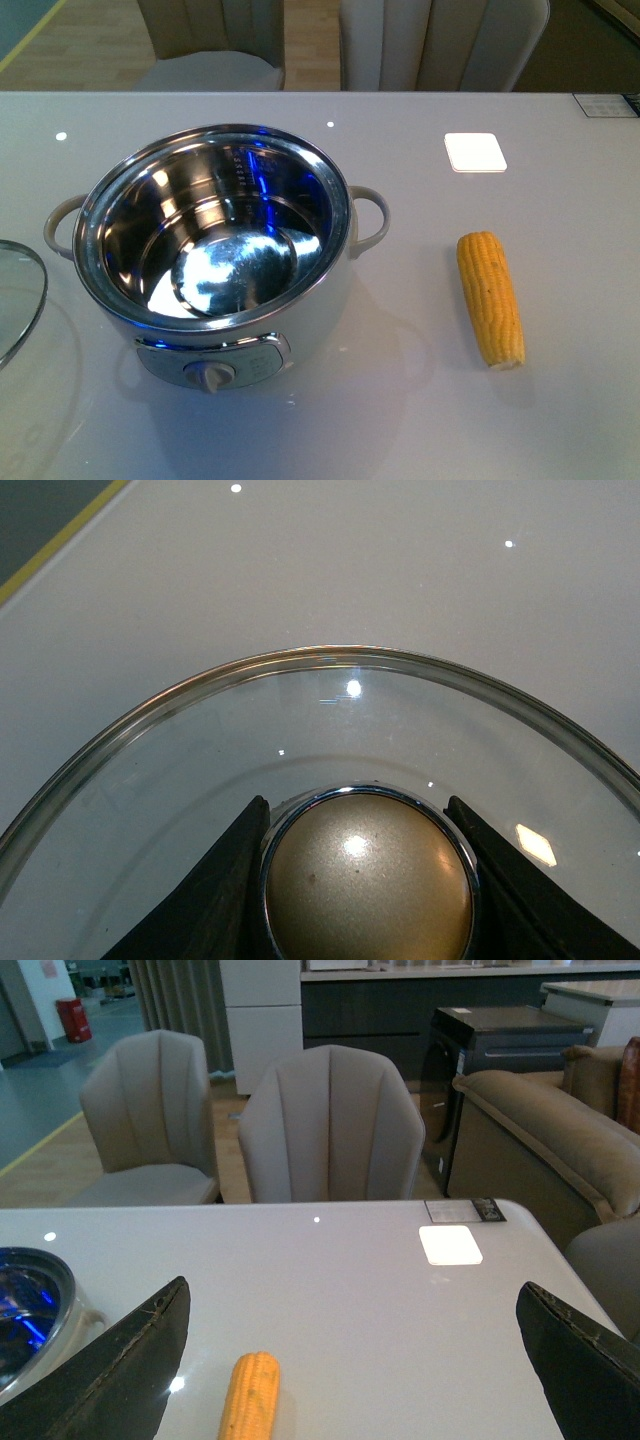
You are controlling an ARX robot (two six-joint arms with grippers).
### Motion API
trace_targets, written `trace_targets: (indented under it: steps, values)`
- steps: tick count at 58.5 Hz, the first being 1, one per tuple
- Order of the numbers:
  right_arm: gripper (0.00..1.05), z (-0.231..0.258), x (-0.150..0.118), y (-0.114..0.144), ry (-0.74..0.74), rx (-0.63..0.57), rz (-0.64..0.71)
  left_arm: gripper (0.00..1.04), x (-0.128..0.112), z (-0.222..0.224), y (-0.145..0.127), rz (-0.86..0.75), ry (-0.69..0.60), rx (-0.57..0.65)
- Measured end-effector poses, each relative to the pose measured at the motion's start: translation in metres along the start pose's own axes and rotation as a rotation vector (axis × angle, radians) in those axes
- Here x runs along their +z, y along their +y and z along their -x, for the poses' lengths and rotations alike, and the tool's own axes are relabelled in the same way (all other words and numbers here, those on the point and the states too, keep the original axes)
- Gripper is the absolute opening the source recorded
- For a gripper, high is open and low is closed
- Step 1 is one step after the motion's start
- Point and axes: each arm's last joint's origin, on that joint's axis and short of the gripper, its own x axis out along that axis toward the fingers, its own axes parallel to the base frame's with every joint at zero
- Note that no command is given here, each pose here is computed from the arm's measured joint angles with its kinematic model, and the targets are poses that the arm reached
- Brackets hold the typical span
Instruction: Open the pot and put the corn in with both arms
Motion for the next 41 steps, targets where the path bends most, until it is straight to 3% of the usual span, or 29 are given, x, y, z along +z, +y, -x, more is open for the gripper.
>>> trace_targets:
  steps: [7,10,16,29,41]
  values:
    - [0.96,0.0,0.0,0.0,0.0,0.002,0.0,0.44,-0.008,-0.021,0.007,0.021,0.008,-0.022]
    - [0.96,0.0,0.0,0.0,-0.002,-0.002,0.0,0.44,-0.01,-0.059,0.017,0.048,-0.006,-0.007]
    - [0.96,0.0,0.0,0.0,0.0,-0.002,0.0,0.44,0.01,-0.094,0.027,0.065,-0.064,0.035]
    - [0.96,0.0,0.0,0.0,0.0,0.0,0.0,0.44,0.012,-0.104,0.026,0.065,-0.059,0.055]
    - [0.96,0.0,0.0,0.0,0.0,0.001,0.0,0.44,-0.003,-0.106,0.021,0.022,-0.091,0.066]
